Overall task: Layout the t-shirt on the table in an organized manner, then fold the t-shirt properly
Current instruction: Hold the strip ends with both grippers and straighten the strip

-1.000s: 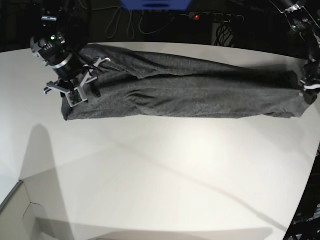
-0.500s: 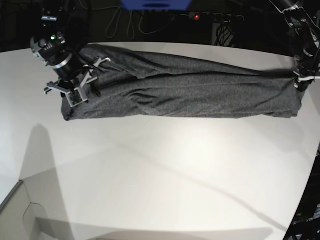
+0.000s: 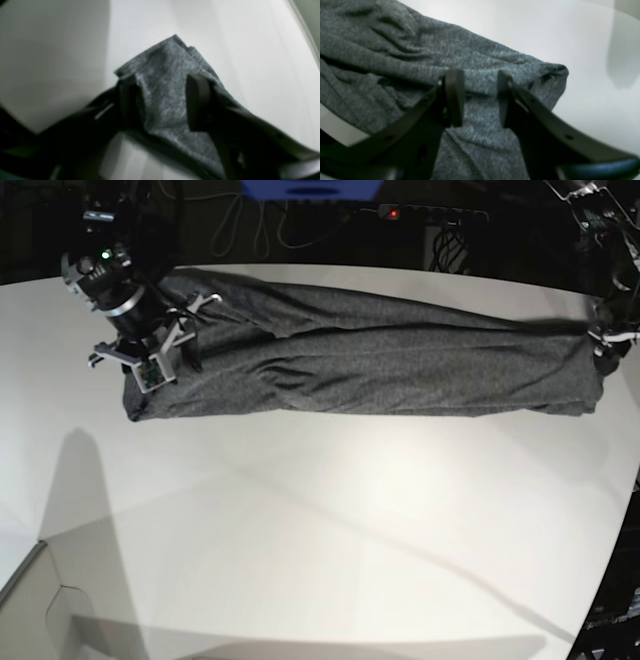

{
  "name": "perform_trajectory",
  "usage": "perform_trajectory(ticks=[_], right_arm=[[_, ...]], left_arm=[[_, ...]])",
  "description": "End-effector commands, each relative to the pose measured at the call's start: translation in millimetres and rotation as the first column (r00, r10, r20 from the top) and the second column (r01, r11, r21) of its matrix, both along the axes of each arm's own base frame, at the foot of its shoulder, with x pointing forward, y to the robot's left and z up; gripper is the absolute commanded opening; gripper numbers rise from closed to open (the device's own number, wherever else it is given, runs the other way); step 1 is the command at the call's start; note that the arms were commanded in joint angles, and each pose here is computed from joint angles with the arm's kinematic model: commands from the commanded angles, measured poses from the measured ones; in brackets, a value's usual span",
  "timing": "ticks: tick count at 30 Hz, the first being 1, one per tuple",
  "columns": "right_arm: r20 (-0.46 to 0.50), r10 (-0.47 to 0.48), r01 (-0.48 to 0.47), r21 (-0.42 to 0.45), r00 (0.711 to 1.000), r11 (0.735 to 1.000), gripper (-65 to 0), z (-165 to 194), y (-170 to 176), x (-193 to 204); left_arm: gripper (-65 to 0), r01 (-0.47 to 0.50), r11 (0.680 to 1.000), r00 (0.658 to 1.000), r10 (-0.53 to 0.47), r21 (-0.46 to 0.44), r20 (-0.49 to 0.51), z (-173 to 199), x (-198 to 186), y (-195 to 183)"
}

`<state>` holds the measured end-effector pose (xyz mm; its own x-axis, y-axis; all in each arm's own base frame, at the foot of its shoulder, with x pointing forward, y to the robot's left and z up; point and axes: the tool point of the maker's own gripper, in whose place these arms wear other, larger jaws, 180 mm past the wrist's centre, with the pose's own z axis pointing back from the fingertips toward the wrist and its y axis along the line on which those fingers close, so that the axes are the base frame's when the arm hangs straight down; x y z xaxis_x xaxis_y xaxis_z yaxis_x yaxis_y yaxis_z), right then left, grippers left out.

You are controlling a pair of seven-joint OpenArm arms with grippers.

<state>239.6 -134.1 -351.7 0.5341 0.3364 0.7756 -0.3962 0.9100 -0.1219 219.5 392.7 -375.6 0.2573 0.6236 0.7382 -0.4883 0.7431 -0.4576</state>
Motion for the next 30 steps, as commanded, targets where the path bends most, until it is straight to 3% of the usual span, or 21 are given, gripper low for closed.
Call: perform_trajectory(ticks=[1,6,13,17,22,26,30], right_arm=[[0.042,0.012,-0.013,0.014,0.999,1.000,-42.5,10.6,2.2,4.6],[0.042,0.012,-0.013,0.014,0.999,1.000,-42.5,10.6,2.2,4.6],[0.044,0.012,-0.013,0.014,0.999,1.000,-42.5,10.9,2.2,5.1],[0.047,0.012,-0.013,0.014,0.999,1.000,-42.5,11.7,2.2,6.2],[0.047,0.012,-0.013,0.014,0.999,1.000,-42.5,11.7,2.2,6.2],[0.048,0.012,-0.013,0.014,0.999,1.000,-42.5,12.1,2.2,6.7],[0.047,0.012,-0.013,0.014,0.999,1.000,-42.5,11.7,2.2,6.2]], left_arm=[[-30.4,0.001,1.000,0.998,-0.002,0.032,0.056,20.2,3.9,7.7],[-21.7,0.024,0.998,0.995,-0.030,0.064,0.093,41.6,6.1,11.8],[-13.7,0.062,0.980,0.998,-0.059,0.190,-0.020,39.5,25.5,33.4],[-12.5,0.206,0.948,0.974,-0.175,0.244,-0.141,22.0,51.7,21.9],[-12.5,0.449,0.845,0.892,-0.406,0.289,-0.200,16.3,70.6,-16.6],[-12.5,0.500,0.804,0.864,-0.439,0.322,-0.246,13.5,73.1,-19.0],[-12.4,0.484,0.812,0.874,-0.427,0.325,-0.233,8.9,71.7,-13.8]])
